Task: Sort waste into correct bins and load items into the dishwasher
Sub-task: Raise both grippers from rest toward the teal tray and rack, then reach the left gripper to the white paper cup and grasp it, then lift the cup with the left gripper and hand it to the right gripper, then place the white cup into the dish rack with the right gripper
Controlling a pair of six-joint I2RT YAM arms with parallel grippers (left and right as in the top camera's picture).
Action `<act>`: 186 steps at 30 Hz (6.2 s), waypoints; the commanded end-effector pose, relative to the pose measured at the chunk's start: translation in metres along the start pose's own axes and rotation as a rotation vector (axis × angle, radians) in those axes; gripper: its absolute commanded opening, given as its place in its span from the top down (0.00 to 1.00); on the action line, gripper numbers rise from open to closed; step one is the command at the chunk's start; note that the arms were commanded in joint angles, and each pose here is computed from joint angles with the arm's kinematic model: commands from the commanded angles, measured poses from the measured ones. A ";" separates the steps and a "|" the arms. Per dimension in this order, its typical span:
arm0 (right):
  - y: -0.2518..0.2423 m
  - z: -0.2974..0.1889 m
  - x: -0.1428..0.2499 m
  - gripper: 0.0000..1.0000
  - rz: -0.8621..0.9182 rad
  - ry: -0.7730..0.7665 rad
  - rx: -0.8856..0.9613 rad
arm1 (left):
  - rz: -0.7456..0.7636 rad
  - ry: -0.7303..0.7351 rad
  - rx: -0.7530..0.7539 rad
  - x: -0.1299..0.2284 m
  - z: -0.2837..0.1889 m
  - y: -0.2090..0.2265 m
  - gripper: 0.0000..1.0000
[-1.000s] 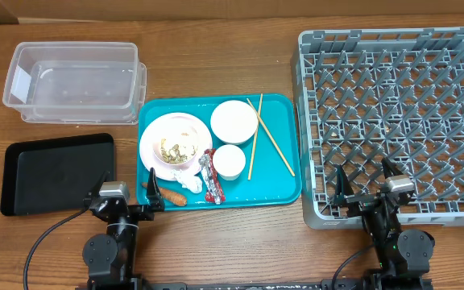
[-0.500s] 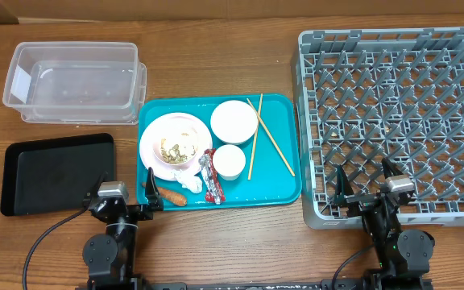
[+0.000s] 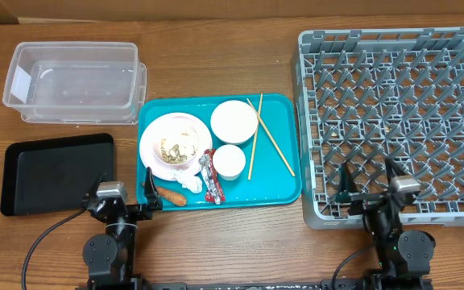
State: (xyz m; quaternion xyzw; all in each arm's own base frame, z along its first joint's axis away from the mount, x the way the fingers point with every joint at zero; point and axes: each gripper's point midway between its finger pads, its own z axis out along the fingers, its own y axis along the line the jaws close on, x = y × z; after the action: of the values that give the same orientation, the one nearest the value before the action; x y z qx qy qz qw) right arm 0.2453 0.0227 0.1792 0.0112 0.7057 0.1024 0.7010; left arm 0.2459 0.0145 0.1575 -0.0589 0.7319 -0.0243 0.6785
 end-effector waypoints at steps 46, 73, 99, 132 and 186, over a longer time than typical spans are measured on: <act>-0.037 0.014 -0.061 0.00 0.102 0.784 0.425 | -0.464 1.128 -0.163 -0.022 -0.017 -0.054 0.00; -0.037 0.012 -0.060 0.00 0.105 0.792 0.429 | -0.174 1.234 0.084 0.101 0.060 -0.181 0.20; -0.037 0.012 -0.060 0.00 0.105 0.792 0.429 | -0.019 1.248 0.148 0.057 0.078 -0.196 0.43; -0.053 0.045 -0.081 0.00 0.255 0.663 0.330 | -0.343 1.270 0.695 -0.022 0.087 -0.268 0.96; 0.107 0.053 -0.097 0.62 0.491 0.625 -1.025 | -0.498 1.193 1.171 -0.080 0.051 -0.367 0.39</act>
State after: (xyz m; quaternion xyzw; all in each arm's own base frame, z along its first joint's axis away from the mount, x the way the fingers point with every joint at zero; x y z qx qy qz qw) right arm 0.2777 0.1203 0.2953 -0.1966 0.6926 0.6108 0.3297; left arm 0.3136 -0.3379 0.2728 0.1562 0.7896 -0.5923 0.0366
